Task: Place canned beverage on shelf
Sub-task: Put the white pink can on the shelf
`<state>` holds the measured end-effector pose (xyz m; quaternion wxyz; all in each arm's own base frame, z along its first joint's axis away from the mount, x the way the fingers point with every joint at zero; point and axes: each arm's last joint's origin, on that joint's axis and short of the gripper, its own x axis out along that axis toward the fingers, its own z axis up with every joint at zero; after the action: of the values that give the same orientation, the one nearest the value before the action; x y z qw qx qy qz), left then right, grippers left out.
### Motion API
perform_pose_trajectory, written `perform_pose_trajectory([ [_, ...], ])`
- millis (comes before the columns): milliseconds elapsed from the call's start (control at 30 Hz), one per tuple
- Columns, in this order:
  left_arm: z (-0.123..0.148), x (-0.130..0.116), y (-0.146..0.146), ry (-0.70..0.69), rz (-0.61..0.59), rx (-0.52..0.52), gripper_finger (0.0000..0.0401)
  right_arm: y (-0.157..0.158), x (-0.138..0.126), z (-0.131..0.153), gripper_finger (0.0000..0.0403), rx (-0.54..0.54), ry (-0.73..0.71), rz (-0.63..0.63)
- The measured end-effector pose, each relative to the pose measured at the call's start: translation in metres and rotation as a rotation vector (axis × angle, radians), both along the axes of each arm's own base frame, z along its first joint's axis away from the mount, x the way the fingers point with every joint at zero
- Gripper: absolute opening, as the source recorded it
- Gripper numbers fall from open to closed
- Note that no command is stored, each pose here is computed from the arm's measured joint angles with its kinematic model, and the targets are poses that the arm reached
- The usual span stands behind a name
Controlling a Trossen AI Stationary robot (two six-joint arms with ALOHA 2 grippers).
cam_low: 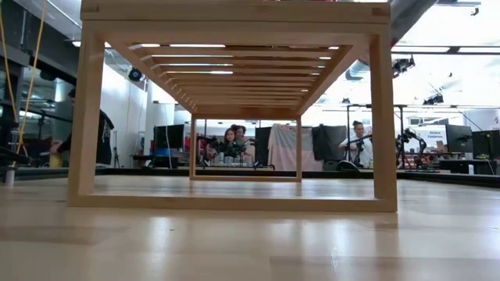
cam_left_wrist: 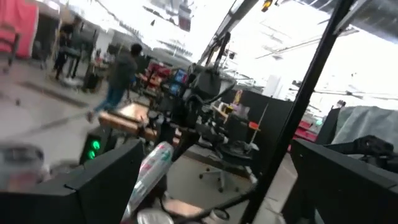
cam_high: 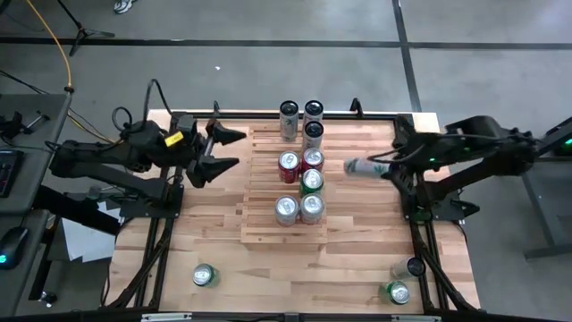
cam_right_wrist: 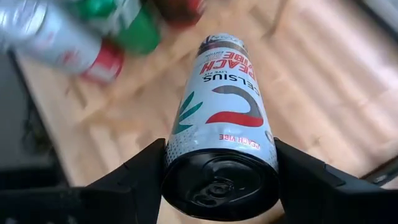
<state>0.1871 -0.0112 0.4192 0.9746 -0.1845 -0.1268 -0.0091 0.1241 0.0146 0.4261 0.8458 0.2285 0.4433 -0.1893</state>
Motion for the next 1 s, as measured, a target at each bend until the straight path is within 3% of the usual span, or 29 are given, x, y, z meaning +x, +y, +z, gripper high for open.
perform_pose_trajectory([
  [267,0.033,-0.009,0.004,-0.051,0.187,0.193,0.0400,-0.011,-0.009,0.013,0.0233,-0.254,-0.179,-0.181],
  [500,0.039,-0.012,0.006,-0.049,0.266,0.244,0.0400,-0.012,0.010,0.033,0.0233,-0.428,-0.403,-0.242],
  [767,0.036,-0.011,0.006,-0.019,0.268,0.271,0.0400,-0.008,0.037,0.064,0.0233,-0.527,-0.684,-0.191],
  [1000,0.033,-0.009,0.005,0.001,0.209,0.274,0.0400,0.003,0.079,0.066,0.0233,-0.512,-0.779,-0.030],
])
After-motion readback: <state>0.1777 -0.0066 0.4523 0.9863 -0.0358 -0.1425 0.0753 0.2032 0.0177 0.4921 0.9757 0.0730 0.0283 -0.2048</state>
